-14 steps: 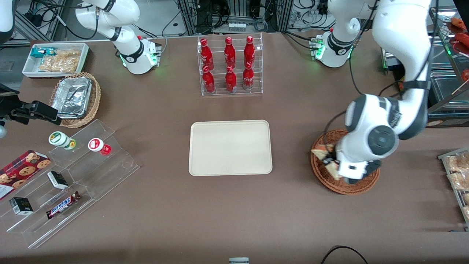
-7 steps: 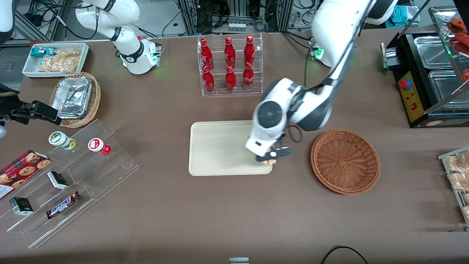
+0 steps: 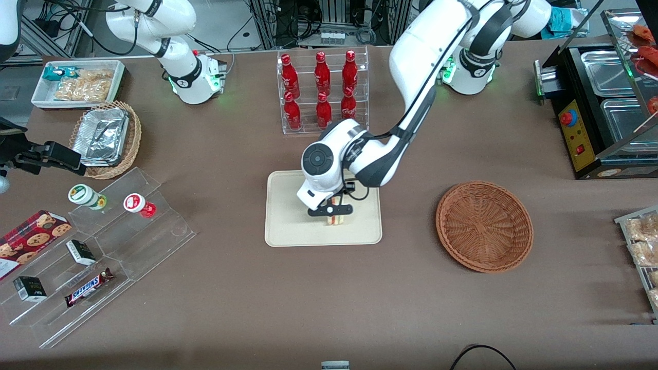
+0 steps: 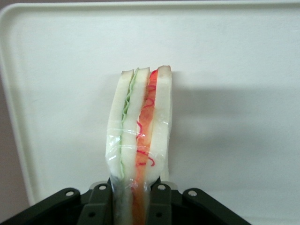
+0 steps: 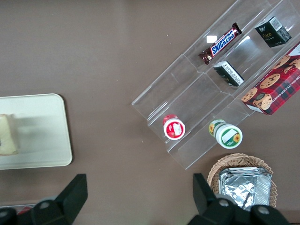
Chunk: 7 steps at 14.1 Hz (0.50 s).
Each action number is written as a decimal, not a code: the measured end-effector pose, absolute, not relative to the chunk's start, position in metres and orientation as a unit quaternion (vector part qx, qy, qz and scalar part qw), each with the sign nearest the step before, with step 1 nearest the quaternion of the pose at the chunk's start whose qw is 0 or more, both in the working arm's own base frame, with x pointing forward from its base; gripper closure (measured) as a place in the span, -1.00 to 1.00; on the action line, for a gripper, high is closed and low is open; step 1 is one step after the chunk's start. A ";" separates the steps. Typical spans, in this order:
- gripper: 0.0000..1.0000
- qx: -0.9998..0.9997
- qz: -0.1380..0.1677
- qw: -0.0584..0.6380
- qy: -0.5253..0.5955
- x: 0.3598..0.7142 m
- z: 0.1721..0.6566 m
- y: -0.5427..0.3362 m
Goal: Place sandwich from basket to tray
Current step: 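Carry the sandwich with the left gripper over the cream tray, then lower the sandwich onto the tray and open the left gripper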
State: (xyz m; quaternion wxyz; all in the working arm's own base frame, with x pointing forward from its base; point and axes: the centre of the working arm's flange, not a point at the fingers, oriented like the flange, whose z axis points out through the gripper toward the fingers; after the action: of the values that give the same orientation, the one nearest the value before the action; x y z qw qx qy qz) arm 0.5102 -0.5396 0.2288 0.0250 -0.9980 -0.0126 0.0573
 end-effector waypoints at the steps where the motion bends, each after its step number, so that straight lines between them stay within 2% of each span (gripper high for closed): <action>1: 0.45 -0.998 0.055 0.022 -0.011 0.511 0.221 -0.542; 3: 0.44 -0.998 0.054 0.020 -0.008 0.512 0.220 -0.546; 4: 0.34 -0.998 0.053 0.019 -0.007 0.511 0.221 -0.547; 7: -0.26 -0.999 0.050 0.016 -0.006 0.512 0.224 -0.550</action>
State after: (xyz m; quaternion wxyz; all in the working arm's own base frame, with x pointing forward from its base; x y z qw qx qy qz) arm 0.5117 -0.5496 0.2244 0.0159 -0.9986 -0.0056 0.0500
